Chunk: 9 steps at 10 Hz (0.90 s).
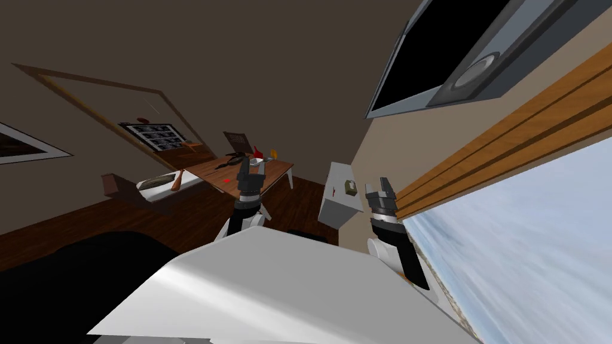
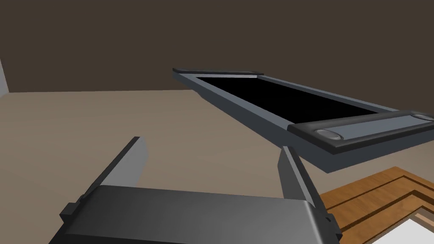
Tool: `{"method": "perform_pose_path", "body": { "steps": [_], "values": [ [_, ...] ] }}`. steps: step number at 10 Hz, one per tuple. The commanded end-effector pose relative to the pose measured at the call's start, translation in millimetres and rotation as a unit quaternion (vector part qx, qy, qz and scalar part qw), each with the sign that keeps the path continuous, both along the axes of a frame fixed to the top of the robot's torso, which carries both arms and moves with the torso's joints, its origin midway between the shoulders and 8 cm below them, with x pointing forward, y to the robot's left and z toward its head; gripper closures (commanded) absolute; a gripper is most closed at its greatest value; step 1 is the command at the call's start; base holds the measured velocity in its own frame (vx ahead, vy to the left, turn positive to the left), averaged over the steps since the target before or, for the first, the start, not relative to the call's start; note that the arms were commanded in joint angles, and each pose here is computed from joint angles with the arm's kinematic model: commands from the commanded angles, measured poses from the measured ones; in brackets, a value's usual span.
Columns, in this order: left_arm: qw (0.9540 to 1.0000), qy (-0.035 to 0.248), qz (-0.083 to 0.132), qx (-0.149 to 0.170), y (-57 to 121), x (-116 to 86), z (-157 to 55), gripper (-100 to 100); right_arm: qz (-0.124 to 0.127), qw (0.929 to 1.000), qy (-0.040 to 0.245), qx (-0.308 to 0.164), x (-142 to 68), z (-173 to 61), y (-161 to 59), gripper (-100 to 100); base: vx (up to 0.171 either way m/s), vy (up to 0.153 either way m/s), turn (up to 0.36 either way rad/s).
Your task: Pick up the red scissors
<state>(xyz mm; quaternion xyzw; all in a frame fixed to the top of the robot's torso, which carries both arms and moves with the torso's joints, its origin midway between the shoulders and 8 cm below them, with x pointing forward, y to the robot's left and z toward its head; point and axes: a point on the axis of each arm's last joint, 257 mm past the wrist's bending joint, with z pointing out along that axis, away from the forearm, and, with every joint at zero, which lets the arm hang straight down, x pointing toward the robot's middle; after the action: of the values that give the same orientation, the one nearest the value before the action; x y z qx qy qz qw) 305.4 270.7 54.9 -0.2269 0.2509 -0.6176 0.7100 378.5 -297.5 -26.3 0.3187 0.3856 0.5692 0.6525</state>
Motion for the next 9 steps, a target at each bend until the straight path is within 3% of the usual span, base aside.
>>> {"method": "perform_pose_path", "body": {
  "steps": [1,2,5,6,7,8,9],
  "values": [
    [1.0000,0.000,0.000,0.000,0.0,0,0,0,0.010,0.9991,0.040,0.001,8,-26,-5,-100,-0.081,0.052,0.248],
    [1.0000,0.000,0.000,0.000,0.0,0,0,0,0.012,0.9991,0.041,-0.004,8,-26,-4,-100,-0.048,0.038,0.064],
    [1.0000,0.000,0.000,0.000,0.0,0,0,0,0.021,0.9916,0.128,-0.001,17,-79,-19,-100,-0.035,0.060,0.242],
    [1.0000,0.000,0.000,0.000,0.0,0,0,0,0.024,0.9914,0.129,-0.007,18,-78,-19,-100,-0.018,0.045,0.044],
    [1.0000,0.000,0.000,0.000,0.1,0,0,0,0.024,0.9867,0.161,-0.003,18,-99,-25,-100,-0.017,0.037,0.195],
    [1.0000,0.000,0.000,0.000,0.0,0,0,0,0.026,0.9863,0.162,-0.011,19,-99,-25,-100,-0.010,0.021,0.093],
    [1.0000,0.000,0.000,0.000,0.1,0,0,0,0.026,0.9803,0.196,-0.010,18,-120,-32,-100,-0.004,0.040,0.145]
  ]
}}
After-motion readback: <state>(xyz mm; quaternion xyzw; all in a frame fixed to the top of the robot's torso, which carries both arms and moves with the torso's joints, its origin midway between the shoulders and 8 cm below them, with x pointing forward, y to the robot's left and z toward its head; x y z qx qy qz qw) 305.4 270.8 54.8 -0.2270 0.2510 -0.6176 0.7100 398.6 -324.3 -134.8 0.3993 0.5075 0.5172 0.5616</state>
